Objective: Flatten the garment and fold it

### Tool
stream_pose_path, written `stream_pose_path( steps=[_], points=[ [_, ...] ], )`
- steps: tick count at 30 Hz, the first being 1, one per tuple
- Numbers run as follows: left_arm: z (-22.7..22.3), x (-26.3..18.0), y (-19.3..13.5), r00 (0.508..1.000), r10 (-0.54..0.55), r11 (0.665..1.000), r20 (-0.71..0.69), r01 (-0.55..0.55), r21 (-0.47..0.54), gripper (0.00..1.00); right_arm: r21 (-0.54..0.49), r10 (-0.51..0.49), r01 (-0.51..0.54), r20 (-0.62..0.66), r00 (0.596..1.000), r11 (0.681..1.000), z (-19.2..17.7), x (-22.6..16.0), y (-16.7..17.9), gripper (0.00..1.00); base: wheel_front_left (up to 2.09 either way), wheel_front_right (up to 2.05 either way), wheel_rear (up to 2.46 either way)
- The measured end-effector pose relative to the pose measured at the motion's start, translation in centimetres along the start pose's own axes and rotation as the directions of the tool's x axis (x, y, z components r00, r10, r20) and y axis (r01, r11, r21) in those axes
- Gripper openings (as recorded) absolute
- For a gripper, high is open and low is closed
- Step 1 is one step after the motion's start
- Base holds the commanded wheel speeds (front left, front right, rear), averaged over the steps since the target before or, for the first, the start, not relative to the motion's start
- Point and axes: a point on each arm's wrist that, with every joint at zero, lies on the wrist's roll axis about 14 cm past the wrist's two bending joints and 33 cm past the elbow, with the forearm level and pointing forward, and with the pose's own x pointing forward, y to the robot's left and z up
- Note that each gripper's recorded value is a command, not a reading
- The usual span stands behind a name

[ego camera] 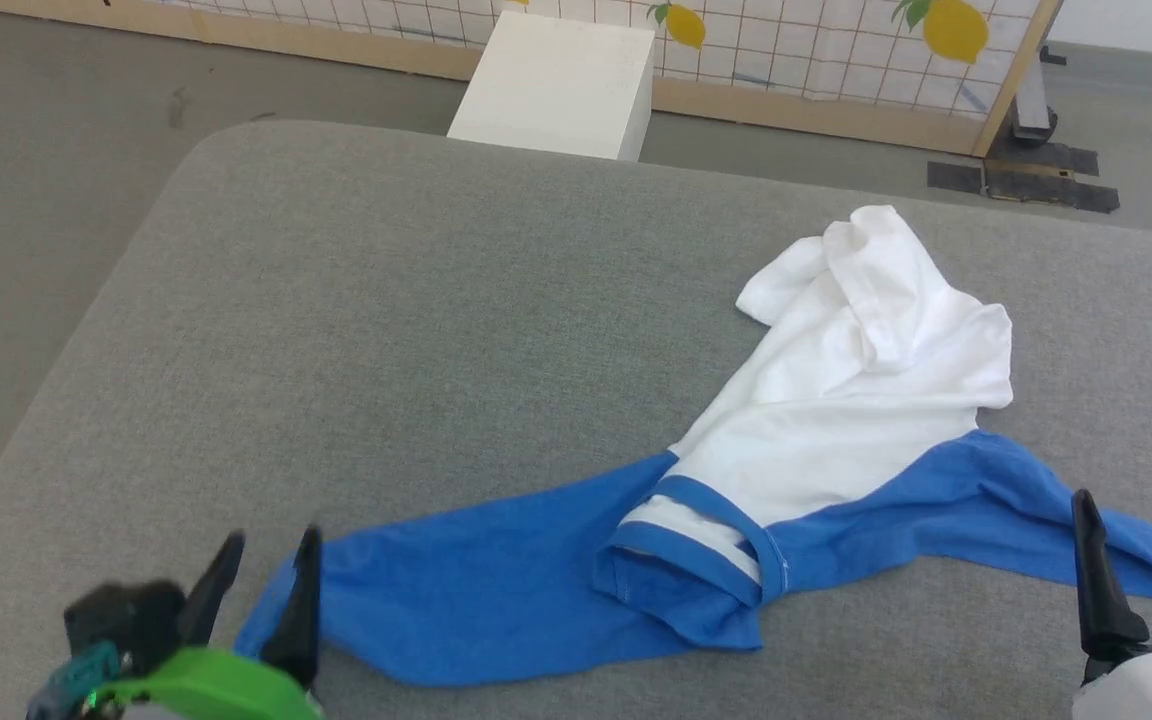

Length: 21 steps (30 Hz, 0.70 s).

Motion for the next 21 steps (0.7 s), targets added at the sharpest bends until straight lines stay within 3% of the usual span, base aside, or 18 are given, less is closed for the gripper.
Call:
stream_pose_path(
  steps=[6, 9, 13, 17, 18, 21],
  points=[
    [3.7, 3.0, -5.4, 0.978, -0.193, 0.979, 0.077, 0.186, 0.087, 1.00, 0.001, -0.004, 0.004, -0.017, 1.000, 1.000, -0.5, 0.3, -0.2, 1.00, 0.00, 0.00, 0.00],
    [1.5, 4.4, -7.8, 0.958, -0.286, 0.947, -0.028, 0.287, 0.144, 1.00, 0.004, -0.013, 0.014, -0.029, 0.999, 1.000, -0.9, 0.6, -0.5, 1.00, 0.00, 0.00, 0.00],
    [-4.1, 5.8, -9.5, 0.892, -0.368, 0.877, -0.262, 0.426, 0.221, 1.00, 0.005, -0.025, 0.025, -0.046, 0.999, 1.000, -1.4, 1.0, -0.8, 1.00, 0.00, 0.00, 0.00],
    [-7.4, 7.4, -9.5, 0.836, -0.383, 0.807, -0.393, 0.510, 0.299, 1.00, -0.003, -0.039, 0.039, -0.053, 0.998, 0.999, -1.5, 1.5, -1.3, 1.00, 0.00, 0.00, 0.00],
    [-9.5, 8.0, -9.3, 0.796, -0.378, 0.782, -0.474, 0.548, 0.298, 1.00, -0.008, -0.048, 0.048, -0.060, 0.997, 0.999, -1.6, 1.8, -1.6, 1.00, 0.00, 0.00, 0.00],
    [-12.4, 8.0, -9.0, 0.734, -0.363, 0.752, -0.574, 0.594, 0.284, 1.00, -0.015, -0.063, 0.062, -0.074, 0.995, 0.998, -2.0, 1.9, -2.1, 1.00, 0.00, 0.00, 0.00]
  ],
)
